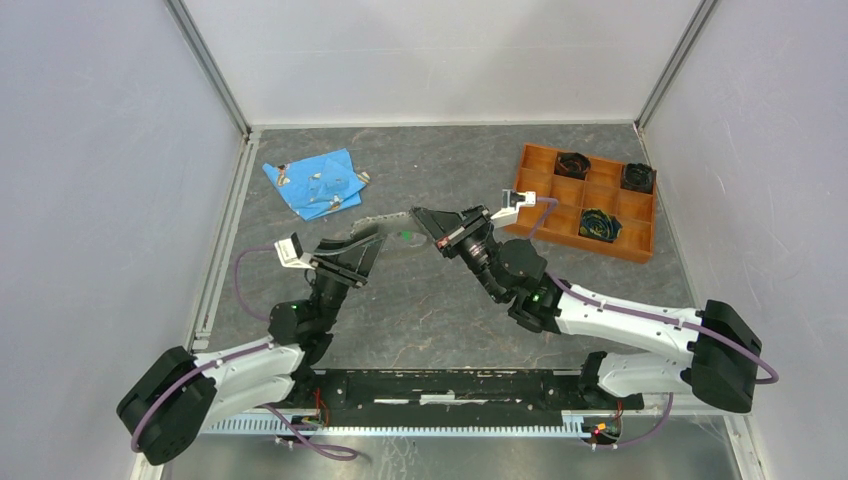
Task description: Remove the keys from the keyring
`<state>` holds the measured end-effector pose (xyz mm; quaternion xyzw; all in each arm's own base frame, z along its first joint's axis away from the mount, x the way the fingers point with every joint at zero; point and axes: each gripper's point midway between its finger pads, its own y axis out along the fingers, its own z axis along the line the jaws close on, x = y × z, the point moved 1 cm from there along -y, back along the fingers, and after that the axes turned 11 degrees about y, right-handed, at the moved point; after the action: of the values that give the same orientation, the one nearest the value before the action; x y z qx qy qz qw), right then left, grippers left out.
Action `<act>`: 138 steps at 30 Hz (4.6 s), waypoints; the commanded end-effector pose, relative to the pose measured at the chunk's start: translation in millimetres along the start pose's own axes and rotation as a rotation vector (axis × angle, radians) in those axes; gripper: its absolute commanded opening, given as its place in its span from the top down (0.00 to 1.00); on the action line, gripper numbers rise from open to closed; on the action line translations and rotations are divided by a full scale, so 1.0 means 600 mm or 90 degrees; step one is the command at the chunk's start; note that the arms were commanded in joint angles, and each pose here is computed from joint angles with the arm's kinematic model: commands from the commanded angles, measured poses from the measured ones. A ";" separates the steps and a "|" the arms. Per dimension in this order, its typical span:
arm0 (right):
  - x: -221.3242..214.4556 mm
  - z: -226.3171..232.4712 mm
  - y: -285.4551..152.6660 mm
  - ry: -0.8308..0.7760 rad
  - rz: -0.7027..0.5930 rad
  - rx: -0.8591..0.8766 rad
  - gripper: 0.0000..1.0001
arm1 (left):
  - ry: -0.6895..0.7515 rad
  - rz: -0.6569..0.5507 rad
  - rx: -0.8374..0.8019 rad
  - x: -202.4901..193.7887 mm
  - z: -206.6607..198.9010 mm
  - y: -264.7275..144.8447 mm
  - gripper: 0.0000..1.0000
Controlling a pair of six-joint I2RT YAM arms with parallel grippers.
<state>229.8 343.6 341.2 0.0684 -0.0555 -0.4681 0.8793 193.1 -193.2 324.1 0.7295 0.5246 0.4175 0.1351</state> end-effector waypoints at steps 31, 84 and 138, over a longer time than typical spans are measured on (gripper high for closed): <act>0.054 -0.137 -0.198 -0.645 0.224 -0.030 0.13 | -0.031 0.527 0.187 -0.086 0.035 -0.036 0.98; -0.023 -0.177 -0.248 -0.153 0.441 0.069 0.72 | -0.140 0.689 0.069 -0.158 0.043 -0.044 0.98; 0.042 -0.172 -0.199 -0.230 0.192 0.028 0.62 | -0.100 0.564 0.210 -0.152 0.031 0.014 0.98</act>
<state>153.9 267.5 211.6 0.0259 -0.1420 -0.3167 0.9375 206.7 -274.1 250.7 0.9305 0.2176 0.2585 -0.1413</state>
